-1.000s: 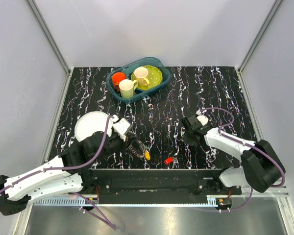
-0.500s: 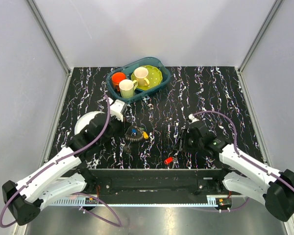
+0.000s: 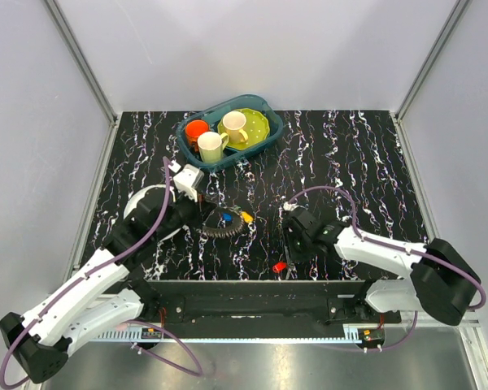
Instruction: Remove the keys from the keyring
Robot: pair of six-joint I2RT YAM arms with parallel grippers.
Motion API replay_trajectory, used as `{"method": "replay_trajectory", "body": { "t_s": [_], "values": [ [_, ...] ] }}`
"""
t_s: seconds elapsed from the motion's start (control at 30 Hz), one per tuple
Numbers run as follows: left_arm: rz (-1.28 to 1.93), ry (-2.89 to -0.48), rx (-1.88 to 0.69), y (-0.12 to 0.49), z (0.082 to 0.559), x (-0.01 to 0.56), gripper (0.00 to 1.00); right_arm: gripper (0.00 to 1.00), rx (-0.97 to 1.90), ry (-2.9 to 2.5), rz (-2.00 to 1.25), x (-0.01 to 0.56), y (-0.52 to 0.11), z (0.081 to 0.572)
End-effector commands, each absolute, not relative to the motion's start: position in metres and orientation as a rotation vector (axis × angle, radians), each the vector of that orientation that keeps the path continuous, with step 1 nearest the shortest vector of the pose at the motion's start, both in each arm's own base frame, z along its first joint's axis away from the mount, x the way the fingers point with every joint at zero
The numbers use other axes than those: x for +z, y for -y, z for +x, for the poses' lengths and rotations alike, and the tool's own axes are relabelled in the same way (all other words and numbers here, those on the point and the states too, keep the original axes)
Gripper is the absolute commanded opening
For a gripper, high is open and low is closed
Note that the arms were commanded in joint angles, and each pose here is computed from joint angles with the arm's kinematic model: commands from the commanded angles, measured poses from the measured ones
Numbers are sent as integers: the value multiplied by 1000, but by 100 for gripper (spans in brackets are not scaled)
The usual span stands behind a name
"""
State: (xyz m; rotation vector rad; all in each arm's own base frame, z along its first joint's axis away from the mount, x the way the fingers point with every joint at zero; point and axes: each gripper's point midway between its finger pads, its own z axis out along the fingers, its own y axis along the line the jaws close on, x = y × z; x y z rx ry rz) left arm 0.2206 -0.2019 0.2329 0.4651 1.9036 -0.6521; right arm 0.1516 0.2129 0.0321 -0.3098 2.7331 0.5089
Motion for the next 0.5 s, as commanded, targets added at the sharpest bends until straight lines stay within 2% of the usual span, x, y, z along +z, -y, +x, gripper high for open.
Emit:
{"method": "replay_trajectory", "body": {
  "t_s": [0.0,0.2,0.47],
  "values": [
    [461,-1784,-690,203,224,276,0,41,422,-2699,-297,36,-216,166],
    [440,-1810,-696,203,229,269,0,41,415,-2687,-317,37,-220,172],
    [430,-1807,-697,201,231,268,0,35,470,-2711,-315,29,-225,165]
  ]
}}
